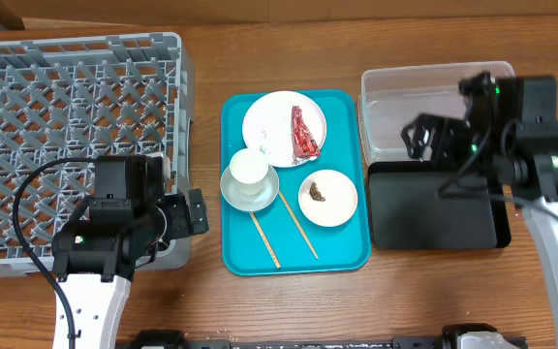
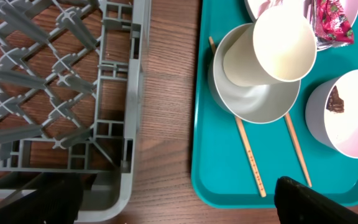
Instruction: Sort waste into correct bins and load items into the dishwasher
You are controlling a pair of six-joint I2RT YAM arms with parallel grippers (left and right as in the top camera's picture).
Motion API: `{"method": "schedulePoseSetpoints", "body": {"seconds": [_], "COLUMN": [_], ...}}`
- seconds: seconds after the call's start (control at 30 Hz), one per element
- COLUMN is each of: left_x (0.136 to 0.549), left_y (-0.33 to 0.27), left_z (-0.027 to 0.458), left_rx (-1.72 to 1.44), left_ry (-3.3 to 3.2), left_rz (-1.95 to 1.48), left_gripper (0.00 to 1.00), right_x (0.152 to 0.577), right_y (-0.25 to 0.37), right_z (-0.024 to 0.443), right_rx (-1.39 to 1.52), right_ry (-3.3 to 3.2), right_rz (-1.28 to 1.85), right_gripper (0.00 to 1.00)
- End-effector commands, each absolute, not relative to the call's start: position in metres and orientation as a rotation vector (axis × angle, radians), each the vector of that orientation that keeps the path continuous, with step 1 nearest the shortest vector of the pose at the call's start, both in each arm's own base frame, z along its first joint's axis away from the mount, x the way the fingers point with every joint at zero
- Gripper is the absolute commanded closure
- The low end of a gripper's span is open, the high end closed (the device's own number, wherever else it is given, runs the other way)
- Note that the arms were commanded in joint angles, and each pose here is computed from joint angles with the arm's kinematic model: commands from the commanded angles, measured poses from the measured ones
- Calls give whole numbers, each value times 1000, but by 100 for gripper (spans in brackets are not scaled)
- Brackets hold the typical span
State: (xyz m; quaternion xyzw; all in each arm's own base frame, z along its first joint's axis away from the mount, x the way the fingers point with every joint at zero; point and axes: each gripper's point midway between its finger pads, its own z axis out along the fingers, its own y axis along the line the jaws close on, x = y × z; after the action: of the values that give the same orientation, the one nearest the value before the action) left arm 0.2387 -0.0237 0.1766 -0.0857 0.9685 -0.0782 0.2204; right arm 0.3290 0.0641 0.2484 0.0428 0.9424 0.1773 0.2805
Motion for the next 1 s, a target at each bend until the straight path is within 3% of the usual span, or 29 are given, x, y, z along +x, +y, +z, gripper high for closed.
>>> {"method": "schedulePoseSetpoints", "body": {"seconds": [0.0,0.2,0.43,0.97], "left_x": [243,243,238,234], "left_y": [-28,-27,-13,24], "left_z": [187,187,184,194], "left_rx": [-202,-198,-238,-461], "left_ry": [2654,2653,2675,2641], "left_rz": [-243,-234,-127,-63], "left_gripper": [0,0,0,0], "right_x": [348,368,383,441], "right_y": [93,137,202,252], "right_z": [284,307,282,126], "right_rx": [-41,-202,-376,-444], "right_ry": [2387,2237,2268,2563], "right_rz": [652,594,453,367], "right_gripper": [0,2,2,4]}}
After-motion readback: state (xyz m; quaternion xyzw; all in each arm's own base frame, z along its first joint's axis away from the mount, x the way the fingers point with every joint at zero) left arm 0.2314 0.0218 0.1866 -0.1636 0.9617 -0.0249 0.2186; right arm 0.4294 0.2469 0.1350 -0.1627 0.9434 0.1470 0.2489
